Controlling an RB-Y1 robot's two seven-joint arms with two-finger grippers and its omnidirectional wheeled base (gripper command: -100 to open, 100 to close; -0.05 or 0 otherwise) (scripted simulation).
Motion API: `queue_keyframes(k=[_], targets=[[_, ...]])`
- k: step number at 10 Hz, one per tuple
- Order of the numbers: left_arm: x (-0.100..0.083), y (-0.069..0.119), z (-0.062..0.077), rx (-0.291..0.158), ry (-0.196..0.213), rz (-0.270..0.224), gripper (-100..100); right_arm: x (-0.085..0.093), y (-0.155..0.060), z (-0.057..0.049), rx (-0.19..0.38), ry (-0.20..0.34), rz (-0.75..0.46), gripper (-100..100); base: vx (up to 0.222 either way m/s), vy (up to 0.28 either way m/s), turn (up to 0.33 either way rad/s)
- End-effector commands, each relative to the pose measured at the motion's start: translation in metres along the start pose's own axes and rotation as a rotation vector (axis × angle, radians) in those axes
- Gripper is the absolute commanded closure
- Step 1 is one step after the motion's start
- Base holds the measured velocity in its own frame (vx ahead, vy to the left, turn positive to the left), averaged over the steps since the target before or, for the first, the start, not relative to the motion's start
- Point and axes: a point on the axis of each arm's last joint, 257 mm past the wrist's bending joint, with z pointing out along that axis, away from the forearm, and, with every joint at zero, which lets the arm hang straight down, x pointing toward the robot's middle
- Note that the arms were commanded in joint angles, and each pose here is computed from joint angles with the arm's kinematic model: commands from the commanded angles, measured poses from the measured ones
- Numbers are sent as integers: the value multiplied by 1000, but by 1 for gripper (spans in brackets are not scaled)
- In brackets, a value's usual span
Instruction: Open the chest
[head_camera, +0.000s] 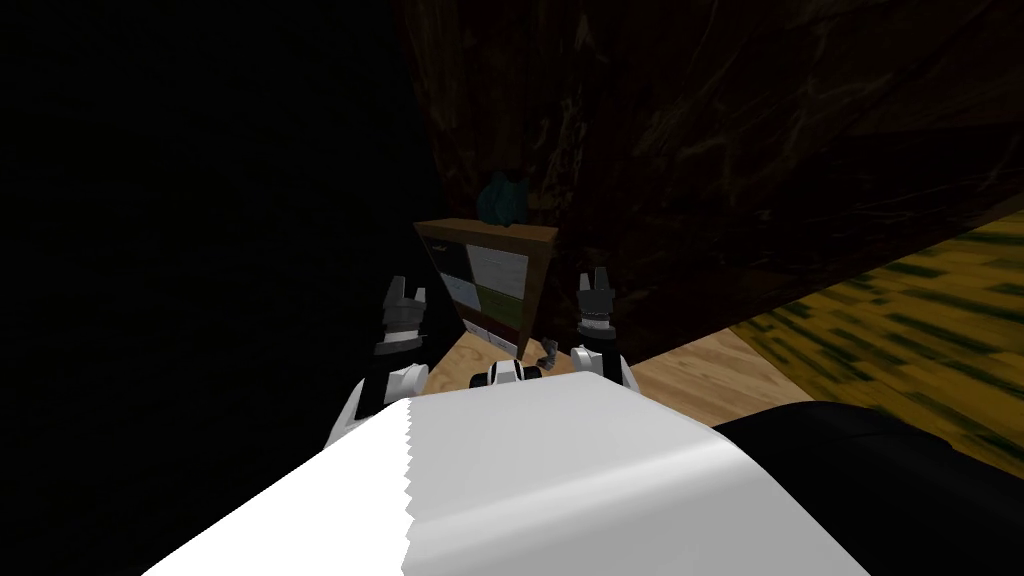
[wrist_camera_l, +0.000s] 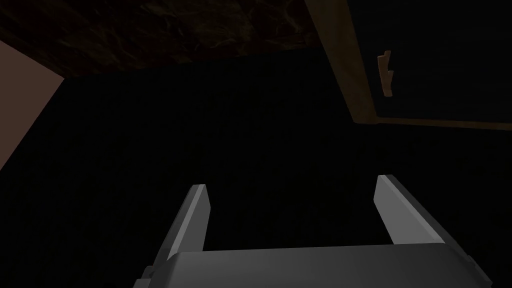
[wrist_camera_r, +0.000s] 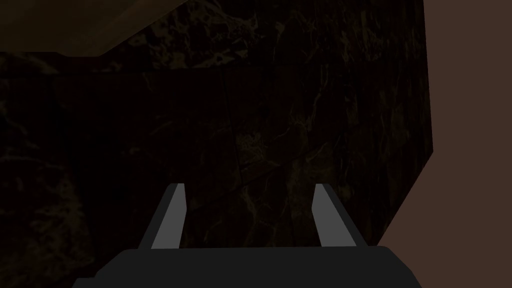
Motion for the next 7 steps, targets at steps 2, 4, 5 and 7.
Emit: queue_keyframes(k=[2, 4, 5, 7], targets=[[15, 33, -3, -51, 30, 6, -100, 0, 0, 0, 0, 0, 0, 0, 0, -18, -73], [23, 51, -6, -80, 45, 7, -100, 0, 0, 0, 0, 0, 0, 0, -1, -20, -79], [28, 61, -8, -95, 52, 7, -100, 0, 0, 0, 0, 0, 0, 0, -3, -17, -85], [38, 79, -12, -125, 68, 7, -100, 0, 0, 0, 0, 0, 0, 0, -1, -18, -86]])
